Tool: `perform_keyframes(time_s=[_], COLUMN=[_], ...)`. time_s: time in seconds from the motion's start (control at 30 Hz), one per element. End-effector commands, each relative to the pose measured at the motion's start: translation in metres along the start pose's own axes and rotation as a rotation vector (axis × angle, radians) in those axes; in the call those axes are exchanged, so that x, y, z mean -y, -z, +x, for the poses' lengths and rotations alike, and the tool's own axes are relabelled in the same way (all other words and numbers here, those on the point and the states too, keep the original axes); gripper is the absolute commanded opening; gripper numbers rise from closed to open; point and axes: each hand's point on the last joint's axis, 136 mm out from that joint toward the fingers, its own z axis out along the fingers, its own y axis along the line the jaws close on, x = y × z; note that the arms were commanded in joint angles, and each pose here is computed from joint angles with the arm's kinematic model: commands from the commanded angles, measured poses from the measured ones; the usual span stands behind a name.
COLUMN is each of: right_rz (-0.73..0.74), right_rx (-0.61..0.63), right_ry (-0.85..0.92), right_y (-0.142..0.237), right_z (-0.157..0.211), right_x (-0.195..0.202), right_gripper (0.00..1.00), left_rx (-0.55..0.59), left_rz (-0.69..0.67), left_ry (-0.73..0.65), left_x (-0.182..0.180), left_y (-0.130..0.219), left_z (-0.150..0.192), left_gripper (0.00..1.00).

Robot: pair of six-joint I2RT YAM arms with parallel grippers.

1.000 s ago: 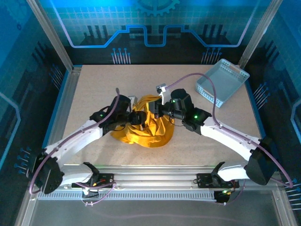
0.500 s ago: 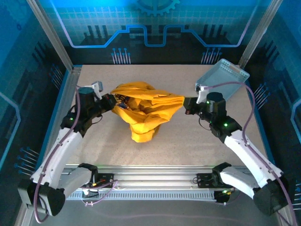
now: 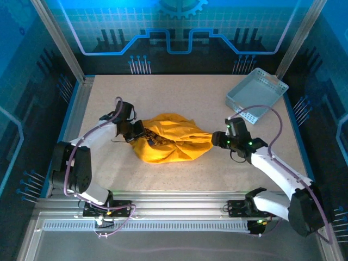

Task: Fold the inside-out t-shirt

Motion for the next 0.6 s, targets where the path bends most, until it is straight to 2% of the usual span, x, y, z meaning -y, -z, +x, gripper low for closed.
perform_keyframes(time_s=[0.0,0.1,0.23,0.37,0.47,0.57], right_rz=[0.08,-0.067,-0.157,-0.202,-0.162,-0.06], right_rx=[0.092,0.086,0.001,-0.1,-0.121,-0.102], right_ry=[0.19,0.349,0.44,0.433,0.425,0.421], right_y=[0.026,0.034,0.019,-0.013,-0.035,-0.054], right_z=[-0.028,-0.021,0.02,0.053,0.056,0.047], right_x=[-0.029,-0.096,-0.148,-0.175,-0.183,-0.175], right_gripper=[0.69,0.71,0.7,0.63,0.59,0.57], left_rx=[0.04,0.056,0.068,0.066,0.059,0.058], left_rz=[0.066,0.075,0.085,0.088,0.088,0.088], left_ry=[-0.083,-0.093,-0.095,-0.102,-0.104,-0.105], left_x=[0.038,0.046,0.052,0.053,0.054,0.054], left_y=[0.016,0.019,0.023,0.023,0.022,0.022], left_z=[-0.015,-0.019,-0.021,-0.019,-0.016,-0.014], left_gripper=[0.0,0.0,0.0,0.0,0.0,0.0])
